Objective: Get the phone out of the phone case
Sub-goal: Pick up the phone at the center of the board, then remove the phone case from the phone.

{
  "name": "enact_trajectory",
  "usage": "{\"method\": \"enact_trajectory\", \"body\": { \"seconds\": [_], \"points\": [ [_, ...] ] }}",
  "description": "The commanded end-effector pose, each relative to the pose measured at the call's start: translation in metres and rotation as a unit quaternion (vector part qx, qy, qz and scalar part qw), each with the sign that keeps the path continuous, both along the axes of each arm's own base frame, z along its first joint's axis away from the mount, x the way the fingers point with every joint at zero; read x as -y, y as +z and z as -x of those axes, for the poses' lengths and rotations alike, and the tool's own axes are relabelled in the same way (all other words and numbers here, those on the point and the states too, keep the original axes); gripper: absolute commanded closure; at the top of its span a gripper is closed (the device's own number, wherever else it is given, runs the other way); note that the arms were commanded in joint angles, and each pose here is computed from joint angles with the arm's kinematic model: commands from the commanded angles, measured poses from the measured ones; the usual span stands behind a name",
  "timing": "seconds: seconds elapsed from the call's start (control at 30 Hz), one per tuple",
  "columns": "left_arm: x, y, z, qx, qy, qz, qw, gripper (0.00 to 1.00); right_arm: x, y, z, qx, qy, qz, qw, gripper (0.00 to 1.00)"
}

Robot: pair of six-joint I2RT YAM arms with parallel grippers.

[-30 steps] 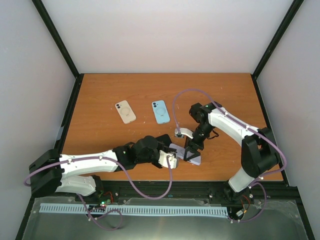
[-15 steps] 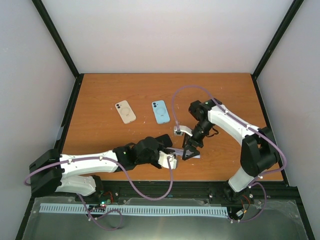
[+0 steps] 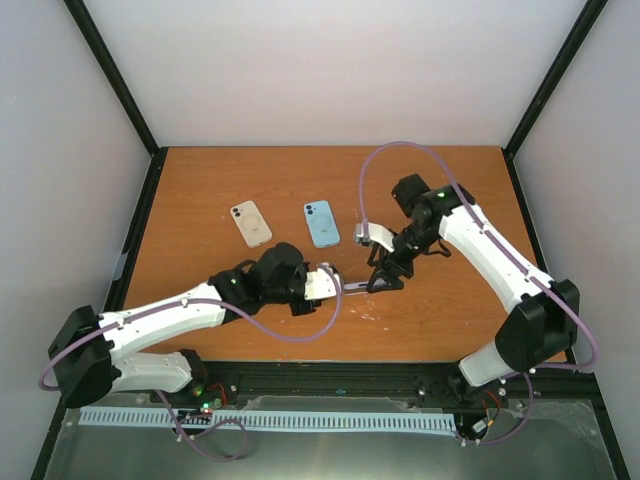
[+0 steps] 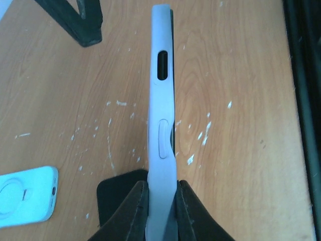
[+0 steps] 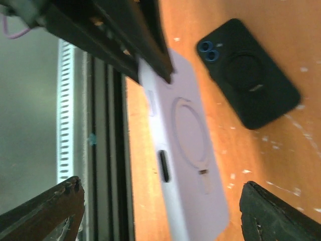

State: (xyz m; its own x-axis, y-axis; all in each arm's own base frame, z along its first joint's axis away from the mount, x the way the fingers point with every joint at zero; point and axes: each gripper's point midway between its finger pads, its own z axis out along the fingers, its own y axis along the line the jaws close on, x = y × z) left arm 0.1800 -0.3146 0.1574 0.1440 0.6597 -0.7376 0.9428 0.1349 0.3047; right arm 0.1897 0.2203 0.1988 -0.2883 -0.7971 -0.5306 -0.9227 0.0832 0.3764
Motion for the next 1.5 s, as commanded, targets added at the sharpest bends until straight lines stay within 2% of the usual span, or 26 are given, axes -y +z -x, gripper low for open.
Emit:
{"method": "enact_trajectory", "body": {
  "seconds": [0.0,0.13,0.47,0.6,0.87,1.0,1.17,1.47],
  "points": [
    [0.021,0.049,0.015,-0.091,-0.022,0.071,0.993,1.0,0.014,0.018,-0.029,0.101,-0.024,0.007,0.995,0.2],
    [0.026,0.051,0.025,-0.131,-0.037,0.079,0.988,1.0,0.024,0.021,-0.023,0.131,0.012,0.022,0.991,0.29],
    [0.023,0.052,0.025,-0.138,-0.027,0.089,0.986,1.0,0.036,0.018,0.01,0.098,0.059,0.051,0.992,0.47],
    [0.015,0.048,0.027,-0.146,-0.01,0.091,0.985,1.0,0.041,0.006,0.02,0.09,0.067,0.081,0.99,0.6],
    [0.011,0.053,0.027,-0.145,-0.002,0.107,0.984,1.0,0.031,0.002,0.028,0.088,0.077,0.073,0.99,0.58],
    [0.011,0.056,0.026,-0.144,0.0,0.111,0.983,1.0,0.03,-0.005,0.03,0.085,0.087,0.083,0.989,0.6],
    [0.01,0.058,0.026,-0.145,0.004,0.119,0.982,1.0,0.027,-0.006,0.034,0.088,0.099,0.087,0.987,0.67],
    [0.01,0.066,0.026,-0.142,0.007,0.134,0.981,1.0,0.025,-0.016,0.032,0.088,0.096,0.098,0.987,0.86]
  ]
}}
